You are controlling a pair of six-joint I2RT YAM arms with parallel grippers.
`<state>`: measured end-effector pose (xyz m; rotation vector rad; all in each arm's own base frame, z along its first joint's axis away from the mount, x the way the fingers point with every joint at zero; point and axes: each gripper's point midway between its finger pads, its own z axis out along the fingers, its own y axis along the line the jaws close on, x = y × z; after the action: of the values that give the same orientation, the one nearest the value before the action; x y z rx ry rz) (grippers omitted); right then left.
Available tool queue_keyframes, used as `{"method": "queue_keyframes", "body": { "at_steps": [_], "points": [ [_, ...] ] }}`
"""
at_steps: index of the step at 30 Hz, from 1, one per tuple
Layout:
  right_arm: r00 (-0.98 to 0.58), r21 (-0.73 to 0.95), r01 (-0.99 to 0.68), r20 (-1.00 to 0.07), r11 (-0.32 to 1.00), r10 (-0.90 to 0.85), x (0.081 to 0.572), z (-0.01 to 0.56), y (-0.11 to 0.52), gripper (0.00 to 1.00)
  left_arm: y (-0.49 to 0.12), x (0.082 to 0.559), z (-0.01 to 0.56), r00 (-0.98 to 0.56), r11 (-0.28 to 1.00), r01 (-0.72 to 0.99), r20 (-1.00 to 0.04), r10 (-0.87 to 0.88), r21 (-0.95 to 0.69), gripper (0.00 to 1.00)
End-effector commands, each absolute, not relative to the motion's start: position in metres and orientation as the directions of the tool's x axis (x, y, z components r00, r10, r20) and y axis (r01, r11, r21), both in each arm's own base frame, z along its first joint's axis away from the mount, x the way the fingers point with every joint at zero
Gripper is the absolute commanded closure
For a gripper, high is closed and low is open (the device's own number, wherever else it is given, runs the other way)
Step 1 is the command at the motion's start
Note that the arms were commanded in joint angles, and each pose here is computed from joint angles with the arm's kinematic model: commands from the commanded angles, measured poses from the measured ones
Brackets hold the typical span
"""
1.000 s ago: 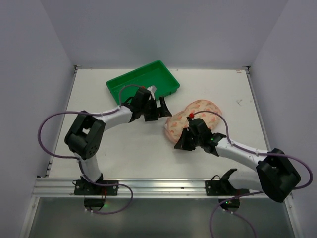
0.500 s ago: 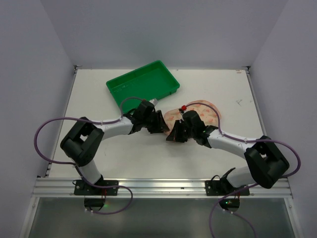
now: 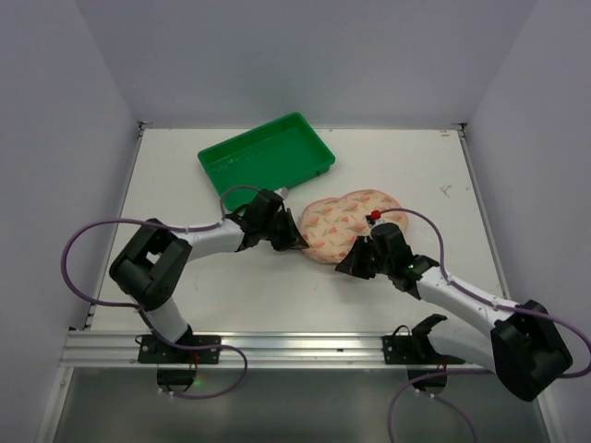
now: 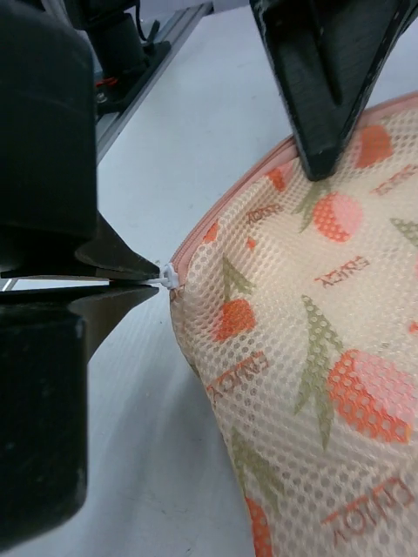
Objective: Unzip the laundry bag and remove the bra
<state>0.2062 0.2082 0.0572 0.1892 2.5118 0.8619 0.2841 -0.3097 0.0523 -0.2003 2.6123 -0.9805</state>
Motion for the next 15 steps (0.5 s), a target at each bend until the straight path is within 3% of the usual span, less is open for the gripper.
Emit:
{"method": "queue_keyframes", "body": {
  "at_steps": [1,3,6,7,10,11,14,15],
  "points": [
    [-0.879,0.543,0.050,-0.375,0.838,0.295,0.189,0.042,0.176,1.00,-0.272,0.285,0.038,-0.908,0.816,-0.049,-0.315,-0.277,-0.577,1.00],
    [-0.882,0.565,0.017,-0.381,0.825,0.279,0.189,0.051,0.181,1.00,-0.271,0.277,0.040,-0.908,0.800,-0.061,-0.300,-0.293,-0.596,1.00],
    [-0.876,0.585,0.007,-0.389,0.811,0.287,0.190,0.065,0.184,0.71,-0.269,0.259,0.041,-0.905,0.788,-0.072,-0.291,-0.309,-0.612,0.96],
    [-0.859,0.592,0.001,-0.413,0.806,0.304,0.194,0.077,0.183,0.51,-0.263,0.249,0.034,-0.906,0.798,-0.084,-0.287,-0.310,-0.597,0.87],
    [-0.813,0.539,0.079,-0.452,0.839,0.367,0.206,0.085,0.166,0.34,-0.272,0.234,0.046,-0.897,0.780,-0.042,-0.320,-0.305,-0.624,0.61],
    [-0.803,0.517,0.117,-0.453,0.848,0.387,0.209,0.084,0.159,0.27,-0.270,0.225,0.048,-0.894,0.782,-0.031,-0.333,-0.301,-0.623,0.38],
    [-0.779,0.464,0.215,-0.449,0.859,0.437,0.216,0.081,0.142,0.21,-0.263,0.222,0.059,-0.871,0.774,-0.019,-0.369,-0.323,-0.632,0.06],
    [-0.770,0.461,0.241,-0.444,0.854,0.457,0.219,0.079,0.137,0.20,-0.260,0.225,0.065,-0.858,0.780,0.004,-0.403,-0.318,-0.625,0.03]
  ]
}}
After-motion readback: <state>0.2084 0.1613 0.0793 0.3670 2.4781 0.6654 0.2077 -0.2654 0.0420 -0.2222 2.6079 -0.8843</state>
